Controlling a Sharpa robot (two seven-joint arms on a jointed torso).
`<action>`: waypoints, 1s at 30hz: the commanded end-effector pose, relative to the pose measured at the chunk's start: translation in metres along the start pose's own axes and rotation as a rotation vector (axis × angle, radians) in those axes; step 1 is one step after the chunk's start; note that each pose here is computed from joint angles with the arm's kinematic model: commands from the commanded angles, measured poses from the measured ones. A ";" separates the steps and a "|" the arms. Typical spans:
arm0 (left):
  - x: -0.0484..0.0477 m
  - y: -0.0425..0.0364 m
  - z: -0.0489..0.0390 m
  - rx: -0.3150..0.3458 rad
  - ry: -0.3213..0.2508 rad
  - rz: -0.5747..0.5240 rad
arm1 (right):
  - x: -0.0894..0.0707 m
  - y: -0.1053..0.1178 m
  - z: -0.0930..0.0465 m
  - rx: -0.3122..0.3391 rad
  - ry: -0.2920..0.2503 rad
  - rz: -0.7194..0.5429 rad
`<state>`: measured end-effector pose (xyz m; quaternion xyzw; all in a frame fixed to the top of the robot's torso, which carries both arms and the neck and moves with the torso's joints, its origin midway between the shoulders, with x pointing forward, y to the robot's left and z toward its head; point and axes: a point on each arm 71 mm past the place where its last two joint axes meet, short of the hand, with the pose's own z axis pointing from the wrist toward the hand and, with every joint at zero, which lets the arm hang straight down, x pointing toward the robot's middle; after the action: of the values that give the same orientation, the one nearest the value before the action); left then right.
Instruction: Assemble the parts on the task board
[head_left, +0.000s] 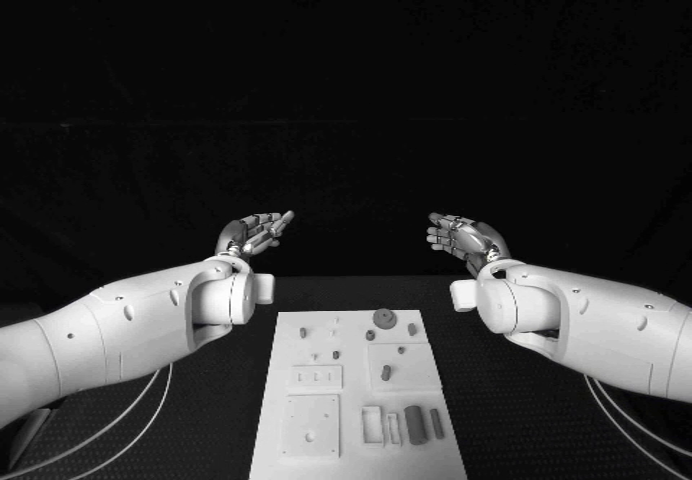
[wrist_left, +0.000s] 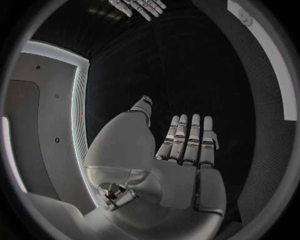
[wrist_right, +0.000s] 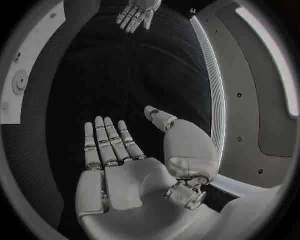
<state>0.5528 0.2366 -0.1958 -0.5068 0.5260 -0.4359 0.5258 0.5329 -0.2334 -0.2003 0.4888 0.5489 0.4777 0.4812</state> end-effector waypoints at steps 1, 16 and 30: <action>-0.0012 -0.0033 0.0136 -0.125 0.084 -0.030 | 0.003 0.001 0.010 0.119 0.189 -0.006; -0.0158 -0.0208 0.0305 -0.128 0.127 0.024 | -0.022 0.020 0.040 -0.008 0.229 -0.572; -0.0140 -0.0215 0.0163 -0.097 0.197 0.082 | -0.009 0.020 0.039 -0.120 0.276 -0.918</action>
<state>0.5710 0.2542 -0.1757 -0.4905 0.6020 -0.4276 0.4629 0.5756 -0.2442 -0.1839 0.1787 0.7292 0.3397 0.5666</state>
